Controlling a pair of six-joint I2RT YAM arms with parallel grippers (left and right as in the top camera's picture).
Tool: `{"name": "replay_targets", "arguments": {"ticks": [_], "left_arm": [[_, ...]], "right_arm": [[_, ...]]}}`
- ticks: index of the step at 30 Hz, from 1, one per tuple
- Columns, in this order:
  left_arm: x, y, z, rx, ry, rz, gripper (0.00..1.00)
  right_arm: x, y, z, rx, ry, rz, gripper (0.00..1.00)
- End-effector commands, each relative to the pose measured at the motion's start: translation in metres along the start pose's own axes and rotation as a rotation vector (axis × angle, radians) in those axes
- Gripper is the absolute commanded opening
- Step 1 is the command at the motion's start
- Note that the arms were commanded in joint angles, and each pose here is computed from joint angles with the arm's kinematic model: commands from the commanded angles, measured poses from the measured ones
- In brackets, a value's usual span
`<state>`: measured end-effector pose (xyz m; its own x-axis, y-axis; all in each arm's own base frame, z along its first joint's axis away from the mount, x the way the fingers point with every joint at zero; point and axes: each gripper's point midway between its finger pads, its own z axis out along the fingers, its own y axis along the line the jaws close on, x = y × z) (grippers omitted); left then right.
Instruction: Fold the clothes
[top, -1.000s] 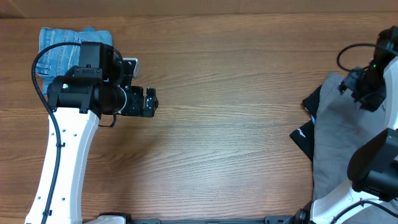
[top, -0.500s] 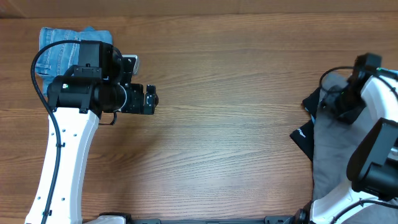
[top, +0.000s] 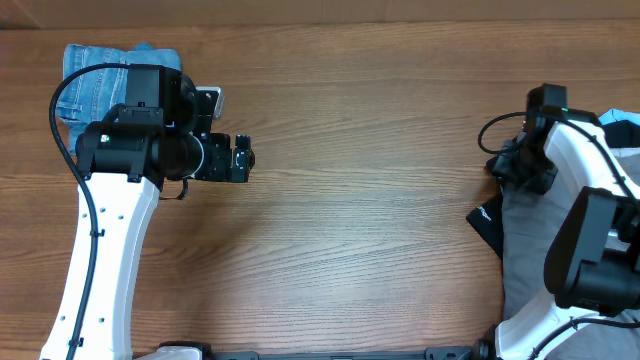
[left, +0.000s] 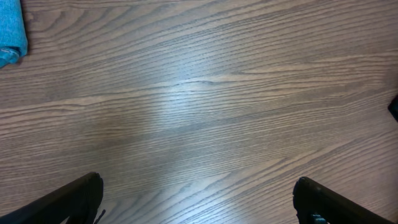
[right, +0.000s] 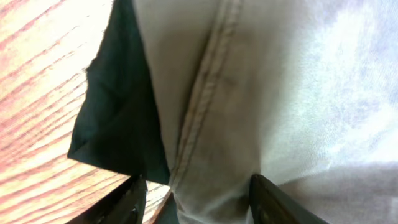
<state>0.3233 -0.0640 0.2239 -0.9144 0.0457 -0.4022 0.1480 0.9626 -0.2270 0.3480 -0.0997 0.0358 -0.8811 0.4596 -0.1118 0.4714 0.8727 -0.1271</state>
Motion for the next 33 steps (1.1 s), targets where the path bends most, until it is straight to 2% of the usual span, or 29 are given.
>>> {"name": "replay_targets", "arguments": {"ticks": [1, 7, 9, 12, 18, 19, 21, 22, 29, 33], "left_arm": [[-0.008, 0.001, -0.007, -0.007, -0.029, 0.026, 1.0], [-0.007, 0.001, -0.007, -0.007, -0.028, 0.026, 1.0], [-0.006, 0.001, -0.007, -0.007, -0.024, 0.025, 1.0], [-0.004, 0.001, -0.007, -0.007, -0.016, 0.023, 1.0], [-0.004, 0.001, -0.007, -0.007, -0.014, 0.023, 1.0], [-0.004, 0.001, -0.007, -0.007, -0.014, 0.023, 1.0], [-0.004, 0.001, -0.007, -0.007, -0.014, 0.023, 1.0], [-0.004, 0.001, -0.007, -0.007, -0.014, 0.023, 1.0], [-0.005, 0.001, -0.007, -0.007, -0.019, 0.024, 1.0], [-0.006, 0.001, -0.007, -0.007, -0.022, 0.025, 1.0]], "right_arm": [[-0.014, -0.008, -0.018, 0.087, -0.084, -0.012, 0.57], [-0.012, -0.015, -0.011, 0.138, -0.071, -0.017, 0.55], [-0.01, -0.023, -0.008, 0.189, -0.059, -0.014, 0.5], [-0.009, -0.027, -0.008, 0.21, -0.055, 0.008, 0.36], [-0.008, -0.028, -0.011, 0.213, -0.047, 0.024, 0.26], [-0.009, -0.028, -0.013, 0.211, -0.049, 0.025, 0.27], [-0.01, -0.027, -0.016, 0.206, -0.049, 0.025, 0.53], [-0.011, -0.024, -0.017, 0.189, -0.048, 0.022, 0.55], [-0.022, 0.009, -0.029, 0.138, -0.1, -0.138, 0.57], [-0.025, 0.01, -0.026, 0.181, -0.116, -0.152, 0.52]]}}
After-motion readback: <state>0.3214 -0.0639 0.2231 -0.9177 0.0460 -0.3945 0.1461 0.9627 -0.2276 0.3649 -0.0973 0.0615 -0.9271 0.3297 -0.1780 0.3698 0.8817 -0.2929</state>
